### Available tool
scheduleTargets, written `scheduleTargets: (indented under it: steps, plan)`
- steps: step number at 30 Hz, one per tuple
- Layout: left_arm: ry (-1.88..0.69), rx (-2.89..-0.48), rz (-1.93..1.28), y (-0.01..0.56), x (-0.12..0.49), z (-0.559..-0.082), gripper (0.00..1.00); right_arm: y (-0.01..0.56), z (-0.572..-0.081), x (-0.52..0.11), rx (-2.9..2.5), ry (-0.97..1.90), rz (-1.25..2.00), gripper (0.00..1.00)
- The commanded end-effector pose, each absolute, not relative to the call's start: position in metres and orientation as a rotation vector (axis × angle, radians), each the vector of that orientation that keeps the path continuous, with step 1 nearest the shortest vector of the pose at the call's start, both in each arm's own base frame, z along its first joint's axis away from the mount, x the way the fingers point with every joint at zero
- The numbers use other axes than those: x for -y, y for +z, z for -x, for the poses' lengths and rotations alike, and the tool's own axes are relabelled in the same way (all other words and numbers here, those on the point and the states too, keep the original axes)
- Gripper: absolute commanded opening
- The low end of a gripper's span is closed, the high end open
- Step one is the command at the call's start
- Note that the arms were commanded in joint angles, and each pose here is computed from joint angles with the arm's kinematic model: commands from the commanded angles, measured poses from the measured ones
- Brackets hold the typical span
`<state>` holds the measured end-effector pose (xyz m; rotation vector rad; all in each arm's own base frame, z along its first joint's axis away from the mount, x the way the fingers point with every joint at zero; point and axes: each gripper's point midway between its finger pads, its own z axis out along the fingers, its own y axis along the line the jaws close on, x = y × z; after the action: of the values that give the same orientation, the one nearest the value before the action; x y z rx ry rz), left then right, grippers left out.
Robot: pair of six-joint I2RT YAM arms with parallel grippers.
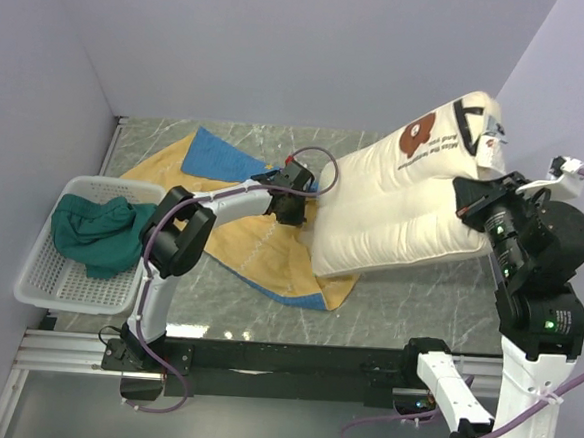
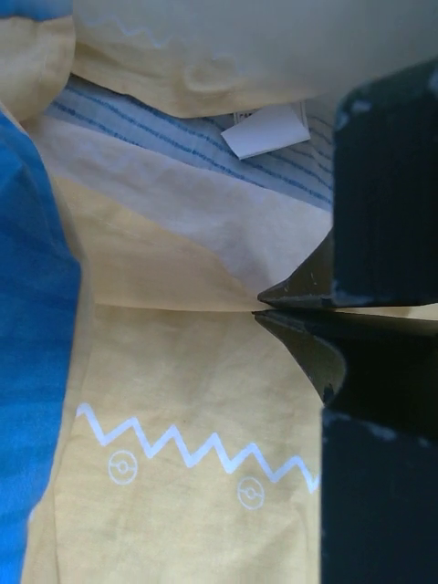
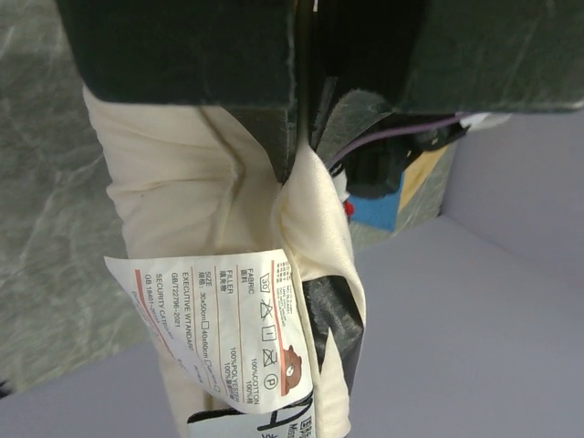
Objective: Put the pillow into the pillowcase
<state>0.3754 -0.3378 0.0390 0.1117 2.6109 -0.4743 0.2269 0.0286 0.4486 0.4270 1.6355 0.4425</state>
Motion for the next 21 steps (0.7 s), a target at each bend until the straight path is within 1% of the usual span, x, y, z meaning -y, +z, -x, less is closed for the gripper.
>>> scheduleTargets:
  steps: [1,4,6,11,15,19,21]
  plan:
    - [-0.532,-2.466,-0.054,0.105,0.342,-0.390,0.09,0.487,-0.221,-0.065,-1.483,0.698,-0.300,0.00]
    - [-0.489,-2.433,0.001,0.114,0.333,-0.396,0.06,0.483,-0.213,-0.066,-1.485,0.707,-0.304,0.00]
    - [-0.475,-2.418,0.049,0.117,0.325,-0.402,0.01,0.480,-0.210,-0.065,-1.495,0.694,-0.301,0.00]
    - [-0.469,-2.350,0.185,0.133,0.296,-0.415,0.01,0.453,-0.218,-0.072,-1.573,0.727,-0.300,0.00]
    - [-0.480,-2.320,0.183,0.142,0.285,-0.417,0.01,0.431,-0.229,-0.080,-1.627,0.775,-0.302,0.00]
    - [-0.458,-2.301,0.187,0.147,0.277,-0.417,0.01,0.416,-0.243,-0.070,-1.670,0.703,-0.342,0.00]
    - [-0.456,-2.300,0.187,0.146,0.273,-0.415,0.01,0.413,-0.254,-0.055,-1.671,0.630,-0.395,0.00]
